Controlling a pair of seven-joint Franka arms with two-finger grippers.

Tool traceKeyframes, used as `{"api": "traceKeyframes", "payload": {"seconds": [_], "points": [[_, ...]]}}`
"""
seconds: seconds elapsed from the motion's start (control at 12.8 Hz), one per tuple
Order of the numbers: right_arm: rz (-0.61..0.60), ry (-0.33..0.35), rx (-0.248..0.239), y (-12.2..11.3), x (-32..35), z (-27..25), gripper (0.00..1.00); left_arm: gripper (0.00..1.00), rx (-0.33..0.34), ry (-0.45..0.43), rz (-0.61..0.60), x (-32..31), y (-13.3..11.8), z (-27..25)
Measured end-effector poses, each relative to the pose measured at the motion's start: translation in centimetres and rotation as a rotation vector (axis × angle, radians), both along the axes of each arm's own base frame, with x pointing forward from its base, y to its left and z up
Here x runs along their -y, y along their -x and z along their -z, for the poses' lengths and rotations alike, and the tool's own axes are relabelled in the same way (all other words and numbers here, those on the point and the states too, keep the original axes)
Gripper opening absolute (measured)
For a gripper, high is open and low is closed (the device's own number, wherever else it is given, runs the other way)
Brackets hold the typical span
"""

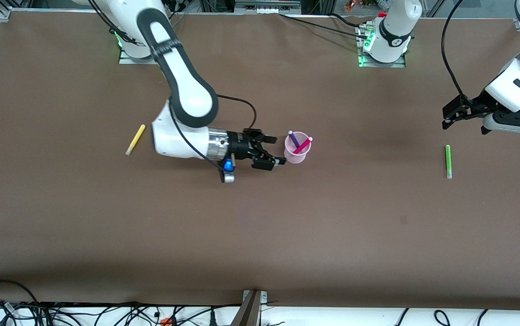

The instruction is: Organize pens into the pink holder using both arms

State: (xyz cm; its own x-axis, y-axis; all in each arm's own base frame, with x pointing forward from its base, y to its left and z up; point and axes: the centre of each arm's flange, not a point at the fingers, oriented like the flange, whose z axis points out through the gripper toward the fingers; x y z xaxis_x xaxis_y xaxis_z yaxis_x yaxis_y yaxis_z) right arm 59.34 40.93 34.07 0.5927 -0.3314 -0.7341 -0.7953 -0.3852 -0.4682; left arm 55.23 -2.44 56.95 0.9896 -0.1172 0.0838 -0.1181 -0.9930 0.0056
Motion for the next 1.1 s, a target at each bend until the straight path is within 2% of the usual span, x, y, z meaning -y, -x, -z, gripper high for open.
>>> {"api": "traceKeyframes", "payload": {"seconds": [0.31, 0.55, 0.78, 1.1], "points": [[-0.19, 0.165, 0.115, -1.9, 9.0, -6.4, 1.0, 1.0, 0.0, 0.0, 0.0, 0.0, 0.0, 0.0], [-0.292, 0.33, 0.215, -1.2, 12.4, -11.2, 1.0, 1.0, 0.0, 0.0, 0.0, 0.0, 0.0, 0.0], [-0.406, 0.484, 0.353, -0.4, 15.1, -15.3, 1.0, 1.0, -0.002, 0.0, -0.005, 0.0, -0.1, 0.1], [-0.565, 0.612, 0.488, -0.5, 22.5, -18.9, 1.0, 1.0, 0.014, 0.001, 0.008, 1.0, -1.0, -0.4]]}}
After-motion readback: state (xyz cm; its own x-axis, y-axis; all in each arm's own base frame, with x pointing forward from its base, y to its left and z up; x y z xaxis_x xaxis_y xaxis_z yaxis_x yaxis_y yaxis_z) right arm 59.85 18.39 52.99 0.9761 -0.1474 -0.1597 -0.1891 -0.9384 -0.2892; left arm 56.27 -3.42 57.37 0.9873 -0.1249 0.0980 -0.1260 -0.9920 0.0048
